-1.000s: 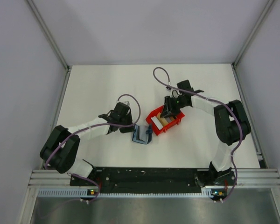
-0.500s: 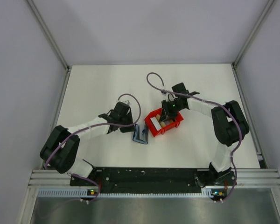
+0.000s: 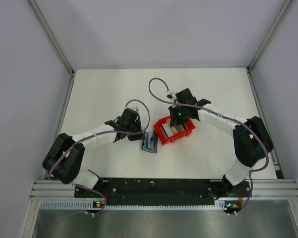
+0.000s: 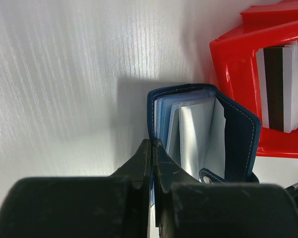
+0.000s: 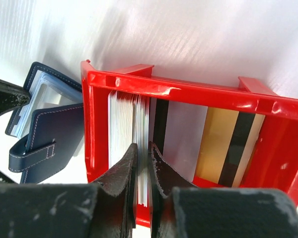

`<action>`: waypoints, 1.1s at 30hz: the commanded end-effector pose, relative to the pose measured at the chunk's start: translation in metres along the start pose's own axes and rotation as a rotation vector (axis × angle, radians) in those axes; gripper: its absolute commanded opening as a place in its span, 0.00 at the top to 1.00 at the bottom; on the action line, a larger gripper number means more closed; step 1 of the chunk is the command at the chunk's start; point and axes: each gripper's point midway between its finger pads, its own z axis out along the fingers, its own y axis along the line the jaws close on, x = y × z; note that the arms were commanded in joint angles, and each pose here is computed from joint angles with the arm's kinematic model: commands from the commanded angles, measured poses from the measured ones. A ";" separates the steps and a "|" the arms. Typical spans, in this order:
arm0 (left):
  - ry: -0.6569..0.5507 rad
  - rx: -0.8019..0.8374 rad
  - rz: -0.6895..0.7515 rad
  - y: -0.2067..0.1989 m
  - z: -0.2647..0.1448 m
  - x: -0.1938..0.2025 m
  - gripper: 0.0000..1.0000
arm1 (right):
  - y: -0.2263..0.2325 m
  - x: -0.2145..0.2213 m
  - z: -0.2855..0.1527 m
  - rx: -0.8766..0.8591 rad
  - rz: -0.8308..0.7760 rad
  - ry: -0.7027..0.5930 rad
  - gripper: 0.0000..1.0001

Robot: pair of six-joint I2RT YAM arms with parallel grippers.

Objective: Put the credit cards into the card holder
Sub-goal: Pick up the credit card from the storage box.

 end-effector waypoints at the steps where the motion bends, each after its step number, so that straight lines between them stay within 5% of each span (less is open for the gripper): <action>1: -0.057 0.045 0.009 -0.017 -0.003 -0.020 1.00 | -0.001 -0.027 -0.016 0.134 -0.053 -0.112 1.00; 9: -0.055 0.036 0.007 -0.014 -0.004 -0.019 1.00 | 0.026 0.000 0.012 0.102 -0.060 -0.026 0.94; 14: -0.058 0.034 0.007 -0.014 -0.004 -0.020 1.00 | 0.049 -0.007 0.006 0.015 -0.038 -0.053 0.73; 27: -0.055 0.031 0.007 -0.012 -0.003 -0.019 1.00 | 0.064 0.005 0.020 -0.084 -0.029 0.024 0.57; 33: -0.057 0.031 0.011 -0.013 -0.003 -0.020 1.00 | 0.066 0.003 0.021 -0.088 0.009 0.015 0.56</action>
